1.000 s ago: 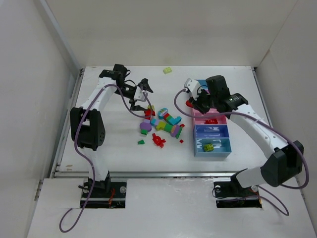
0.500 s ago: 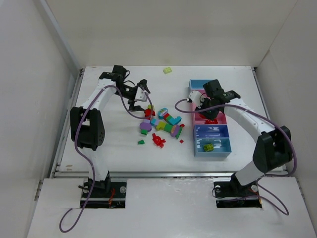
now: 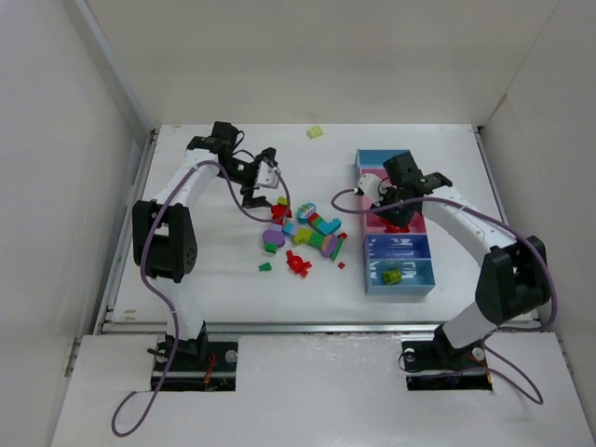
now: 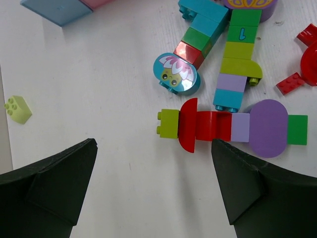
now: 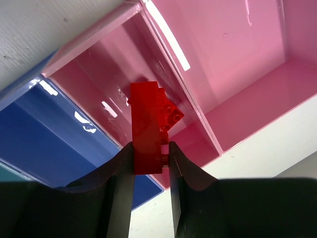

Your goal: Sort the legos into containers by color

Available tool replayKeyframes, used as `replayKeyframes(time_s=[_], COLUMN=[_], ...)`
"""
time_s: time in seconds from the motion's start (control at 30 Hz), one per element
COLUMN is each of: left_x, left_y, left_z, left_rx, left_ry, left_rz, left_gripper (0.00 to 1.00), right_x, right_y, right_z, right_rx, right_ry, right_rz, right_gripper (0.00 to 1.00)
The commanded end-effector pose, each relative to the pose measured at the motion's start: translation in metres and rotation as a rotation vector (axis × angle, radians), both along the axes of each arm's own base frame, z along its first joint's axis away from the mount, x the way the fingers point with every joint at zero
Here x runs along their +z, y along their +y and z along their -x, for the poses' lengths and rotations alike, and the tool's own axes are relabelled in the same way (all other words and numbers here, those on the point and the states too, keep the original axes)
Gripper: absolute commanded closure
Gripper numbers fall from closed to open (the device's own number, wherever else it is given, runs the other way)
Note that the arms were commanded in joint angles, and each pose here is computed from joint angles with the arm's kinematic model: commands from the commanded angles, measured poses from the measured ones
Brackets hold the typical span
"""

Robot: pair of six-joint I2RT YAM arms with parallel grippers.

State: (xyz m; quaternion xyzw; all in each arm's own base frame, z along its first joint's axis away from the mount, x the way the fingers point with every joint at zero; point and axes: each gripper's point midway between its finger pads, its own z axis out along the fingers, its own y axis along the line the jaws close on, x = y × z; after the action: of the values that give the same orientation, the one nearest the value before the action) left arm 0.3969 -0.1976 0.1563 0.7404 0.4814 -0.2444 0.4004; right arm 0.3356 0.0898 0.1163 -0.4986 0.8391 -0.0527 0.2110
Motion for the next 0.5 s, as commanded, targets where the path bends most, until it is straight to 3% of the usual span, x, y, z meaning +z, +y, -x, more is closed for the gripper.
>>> replayKeyframes(time_s=[0.0, 0.47], left_x=[0.007, 0.012], left_y=[0.006, 0.010], left_z=[-0.009, -0.048], left_rx=[0.082, 0.305], left_ry=[0.001, -0.018], left_rz=[-0.001, -0.057], left_gripper=[0.00, 0.00], right_x=[0.007, 0.007], right_y=[-0.003, -0.004], right_z=[-0.005, -0.009], right_rx=[-0.001, -0.005], right_ry=[-0.044, -0.064], right_rz=[0.002, 0.003], right_gripper=[1.00, 1.00])
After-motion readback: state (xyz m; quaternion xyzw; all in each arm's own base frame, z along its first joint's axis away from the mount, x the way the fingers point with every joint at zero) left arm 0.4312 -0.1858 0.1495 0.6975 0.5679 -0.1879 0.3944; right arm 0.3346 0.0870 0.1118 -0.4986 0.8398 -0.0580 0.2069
